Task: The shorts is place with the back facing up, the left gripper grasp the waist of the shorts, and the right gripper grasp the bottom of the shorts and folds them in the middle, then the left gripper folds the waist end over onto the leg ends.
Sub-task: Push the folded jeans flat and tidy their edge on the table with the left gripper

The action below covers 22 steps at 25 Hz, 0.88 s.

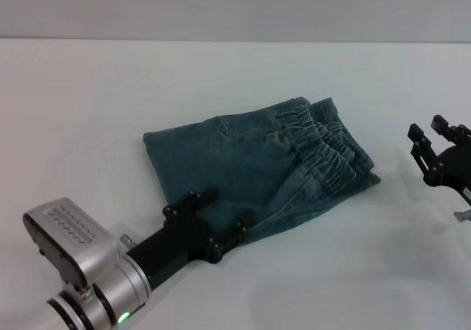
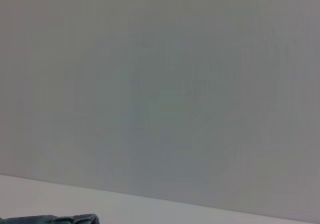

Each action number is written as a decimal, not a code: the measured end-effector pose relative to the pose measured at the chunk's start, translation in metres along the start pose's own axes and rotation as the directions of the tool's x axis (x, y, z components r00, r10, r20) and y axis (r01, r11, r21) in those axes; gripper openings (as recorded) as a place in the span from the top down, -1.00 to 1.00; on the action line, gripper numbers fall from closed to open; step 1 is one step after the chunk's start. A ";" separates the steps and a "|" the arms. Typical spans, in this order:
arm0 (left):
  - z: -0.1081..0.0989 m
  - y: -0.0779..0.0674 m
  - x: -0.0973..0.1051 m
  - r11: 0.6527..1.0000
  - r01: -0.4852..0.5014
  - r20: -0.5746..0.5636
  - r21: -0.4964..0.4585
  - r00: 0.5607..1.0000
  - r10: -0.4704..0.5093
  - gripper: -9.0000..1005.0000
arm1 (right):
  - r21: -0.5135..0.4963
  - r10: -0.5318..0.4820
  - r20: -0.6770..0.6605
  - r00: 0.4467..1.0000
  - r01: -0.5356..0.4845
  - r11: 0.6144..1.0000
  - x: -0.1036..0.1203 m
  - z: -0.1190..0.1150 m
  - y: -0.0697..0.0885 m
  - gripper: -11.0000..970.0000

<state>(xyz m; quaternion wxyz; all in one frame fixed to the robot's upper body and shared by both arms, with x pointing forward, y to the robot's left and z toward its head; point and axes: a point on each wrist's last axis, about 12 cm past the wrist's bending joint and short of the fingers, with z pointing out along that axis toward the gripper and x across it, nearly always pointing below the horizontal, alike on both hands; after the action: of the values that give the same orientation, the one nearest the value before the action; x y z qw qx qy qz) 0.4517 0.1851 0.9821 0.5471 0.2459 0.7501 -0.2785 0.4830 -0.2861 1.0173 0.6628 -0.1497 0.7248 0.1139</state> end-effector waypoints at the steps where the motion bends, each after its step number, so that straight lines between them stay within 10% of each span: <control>1: 0.002 0.005 -0.002 1.000 -0.005 0.000 -0.014 1.000 0.005 -0.48 | -0.002 0.002 0.002 1.000 -0.002 1.000 0.000 0.000 0.000 0.22; 22: 0.031 0.041 -0.029 0.997 -0.051 -0.008 -0.054 0.999 0.051 -0.49 | -0.001 0.006 0.002 1.000 -0.006 1.000 0.000 0.000 0.000 0.20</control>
<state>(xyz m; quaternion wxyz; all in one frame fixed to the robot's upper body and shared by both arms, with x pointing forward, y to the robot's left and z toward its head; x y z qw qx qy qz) 0.5086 0.1913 0.9962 0.5580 0.2509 0.7528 -0.2430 0.4828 -0.2857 1.0174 0.6632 -0.1477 0.7244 0.1165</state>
